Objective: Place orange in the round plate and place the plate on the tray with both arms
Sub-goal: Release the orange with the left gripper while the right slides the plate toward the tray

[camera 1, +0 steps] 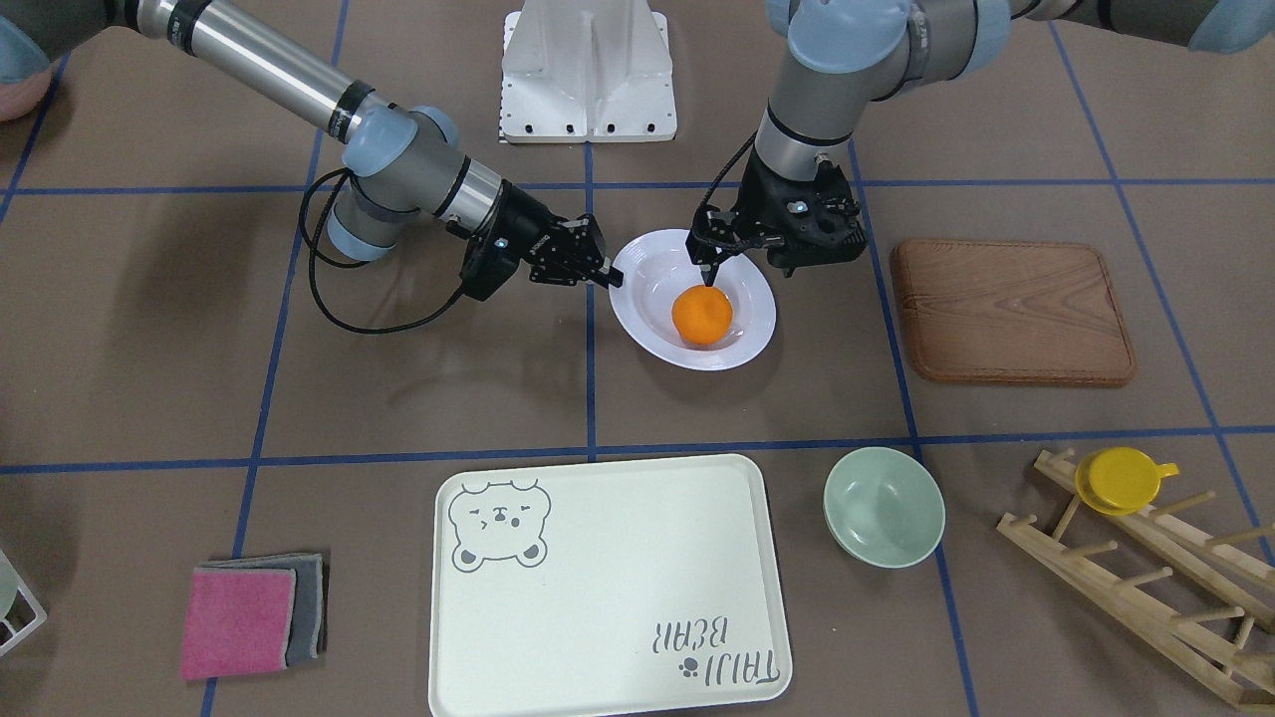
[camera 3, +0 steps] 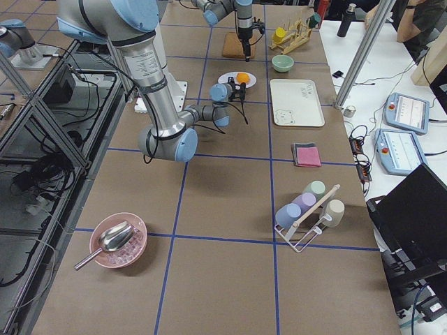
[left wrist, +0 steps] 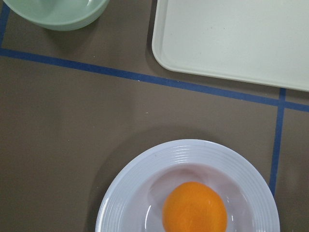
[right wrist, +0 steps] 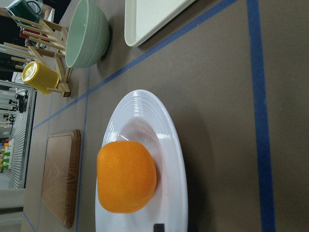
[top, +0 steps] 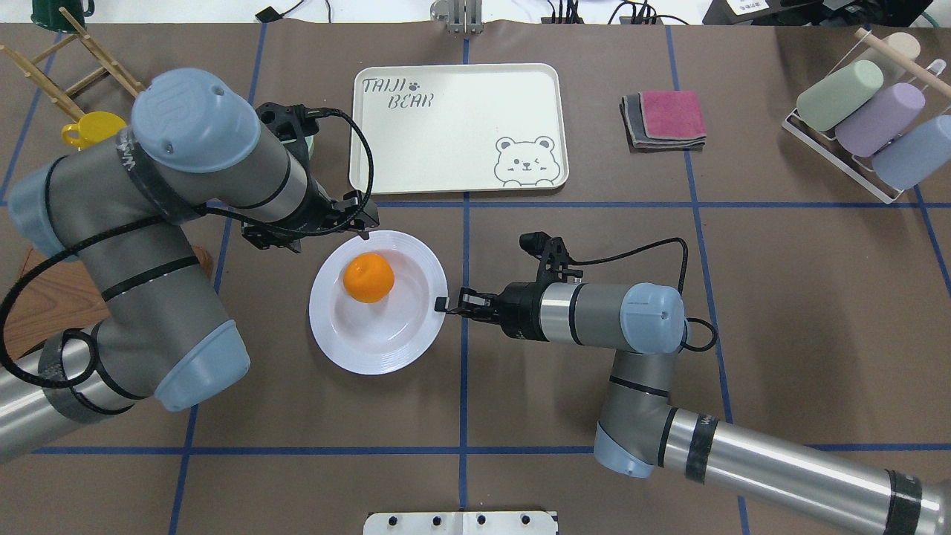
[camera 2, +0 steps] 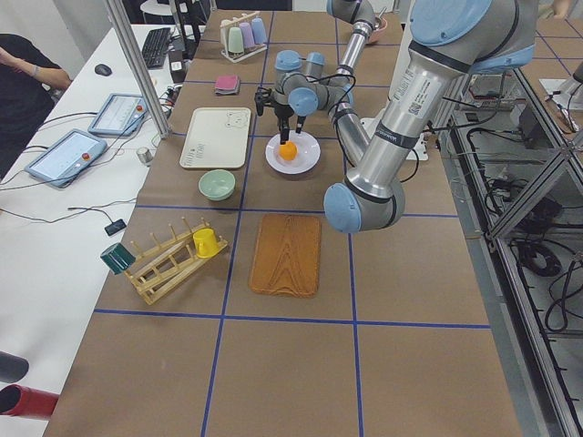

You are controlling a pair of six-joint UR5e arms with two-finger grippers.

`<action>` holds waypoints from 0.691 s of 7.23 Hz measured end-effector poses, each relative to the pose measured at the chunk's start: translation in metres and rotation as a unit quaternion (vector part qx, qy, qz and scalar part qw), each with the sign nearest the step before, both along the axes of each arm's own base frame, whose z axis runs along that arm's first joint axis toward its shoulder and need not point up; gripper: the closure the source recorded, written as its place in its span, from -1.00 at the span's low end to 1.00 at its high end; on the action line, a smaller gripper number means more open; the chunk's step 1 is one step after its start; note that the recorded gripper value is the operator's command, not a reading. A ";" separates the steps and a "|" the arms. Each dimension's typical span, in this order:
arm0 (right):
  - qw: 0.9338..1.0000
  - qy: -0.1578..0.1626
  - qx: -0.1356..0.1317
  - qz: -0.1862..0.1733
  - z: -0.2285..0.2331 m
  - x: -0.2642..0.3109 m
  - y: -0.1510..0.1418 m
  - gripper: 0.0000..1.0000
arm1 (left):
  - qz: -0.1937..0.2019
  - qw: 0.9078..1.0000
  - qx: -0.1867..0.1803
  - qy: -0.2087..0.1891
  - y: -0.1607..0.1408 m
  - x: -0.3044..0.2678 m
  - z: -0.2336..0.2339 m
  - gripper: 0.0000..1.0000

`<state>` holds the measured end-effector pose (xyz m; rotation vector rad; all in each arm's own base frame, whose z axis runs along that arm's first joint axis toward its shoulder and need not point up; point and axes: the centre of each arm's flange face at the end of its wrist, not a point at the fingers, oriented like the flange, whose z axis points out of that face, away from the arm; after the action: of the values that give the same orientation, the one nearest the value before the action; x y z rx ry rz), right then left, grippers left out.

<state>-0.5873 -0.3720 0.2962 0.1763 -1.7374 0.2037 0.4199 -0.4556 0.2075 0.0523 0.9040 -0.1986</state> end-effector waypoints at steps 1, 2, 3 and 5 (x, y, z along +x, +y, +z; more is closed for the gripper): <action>1.000 -0.005 -0.002 0.000 -0.001 0.001 0.000 0.79 | 0.007 1.000 0.003 0.005 -0.004 -0.010 -0.001 -0.95; 1.000 -0.008 -0.004 0.000 -0.002 0.002 -0.001 0.79 | 0.013 1.000 0.002 0.009 -0.006 -0.020 0.002 -0.94; 1.000 -0.018 -0.009 0.000 -0.004 0.005 -0.002 0.79 | 0.014 1.000 0.002 0.012 -0.008 -0.027 0.003 -0.94; 0.998 -0.058 -0.035 0.003 -0.010 0.019 -0.011 0.79 | 0.022 1.000 0.020 0.005 -0.012 -0.045 0.006 -0.94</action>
<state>-0.5679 -0.3829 0.2867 0.1206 -1.8419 0.2851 0.3746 -0.4674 0.2133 0.0693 0.9178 -0.1398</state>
